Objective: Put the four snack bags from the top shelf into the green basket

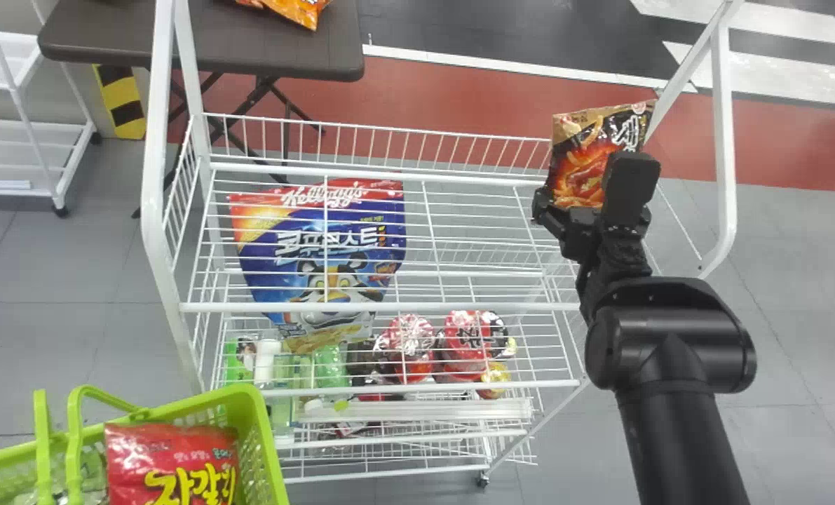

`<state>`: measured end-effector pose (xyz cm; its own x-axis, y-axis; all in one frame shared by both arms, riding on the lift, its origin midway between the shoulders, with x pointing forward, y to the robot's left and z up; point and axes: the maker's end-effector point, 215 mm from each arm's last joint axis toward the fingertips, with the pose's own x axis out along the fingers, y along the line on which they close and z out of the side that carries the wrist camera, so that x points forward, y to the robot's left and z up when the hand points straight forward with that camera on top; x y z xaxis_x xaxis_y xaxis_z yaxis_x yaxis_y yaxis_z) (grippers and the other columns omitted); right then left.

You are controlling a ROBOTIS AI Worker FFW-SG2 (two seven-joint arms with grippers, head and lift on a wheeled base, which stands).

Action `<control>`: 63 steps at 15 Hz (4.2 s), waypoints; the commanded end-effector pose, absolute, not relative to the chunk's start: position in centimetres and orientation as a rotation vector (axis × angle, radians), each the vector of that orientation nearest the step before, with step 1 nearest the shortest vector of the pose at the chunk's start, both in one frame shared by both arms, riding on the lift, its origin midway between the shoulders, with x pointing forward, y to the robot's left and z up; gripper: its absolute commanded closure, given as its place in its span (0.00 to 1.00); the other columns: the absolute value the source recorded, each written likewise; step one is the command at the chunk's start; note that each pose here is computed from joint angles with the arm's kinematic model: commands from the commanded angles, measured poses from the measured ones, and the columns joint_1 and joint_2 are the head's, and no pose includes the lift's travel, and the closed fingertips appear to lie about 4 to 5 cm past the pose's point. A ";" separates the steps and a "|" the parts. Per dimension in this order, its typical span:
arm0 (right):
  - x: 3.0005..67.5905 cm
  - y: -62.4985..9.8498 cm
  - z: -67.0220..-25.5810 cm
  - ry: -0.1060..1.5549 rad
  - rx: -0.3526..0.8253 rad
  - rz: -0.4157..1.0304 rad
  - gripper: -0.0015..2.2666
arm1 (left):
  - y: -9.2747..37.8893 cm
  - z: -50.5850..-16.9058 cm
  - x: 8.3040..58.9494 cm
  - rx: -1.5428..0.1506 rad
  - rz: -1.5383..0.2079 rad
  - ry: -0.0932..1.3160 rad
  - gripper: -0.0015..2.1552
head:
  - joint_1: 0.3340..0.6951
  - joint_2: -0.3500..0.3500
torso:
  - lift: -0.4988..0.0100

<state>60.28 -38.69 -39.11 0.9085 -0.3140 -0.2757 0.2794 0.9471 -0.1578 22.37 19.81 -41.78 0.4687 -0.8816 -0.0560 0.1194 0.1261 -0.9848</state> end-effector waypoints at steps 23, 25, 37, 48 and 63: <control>62.1 -40.1 -37.7 0.212 -0.063 -0.268 0.99 | 20.0 -42.0 22.1 -1.247 -0.848 0.789 0.88 | 1.00 0.11 | 0.98; 60.4 -37.5 -35.3 0.161 -0.026 -0.216 0.99 | 19.8 -42.0 22.1 -1.247 -0.851 0.790 0.88 | 1.00 0.12 | 0.98; 42.9 -12.2 -38.3 0.421 0.261 0.418 0.99 | 19.7 -42.1 22.5 -1.254 -0.855 0.787 0.88 | 1.00 0.56 | 0.98; 21.8 -1.3 -40.8 1.081 0.601 0.970 0.99 | 19.7 -42.2 22.4 -1.256 -0.856 0.787 0.88 | 1.00 1.00 | 0.98; 23.3 11.4 -48.8 1.136 0.648 1.092 0.06 | 18.2 -41.5 22.1 -1.262 -0.897 0.799 0.88 | 1.00 1.00 | 0.98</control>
<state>23.33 11.18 -48.74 0.0285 0.9216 -0.3871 -0.3421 0.3729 0.8625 22.11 18.35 -41.81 0.4433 -0.8959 -0.0301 0.1143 0.0898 -0.9894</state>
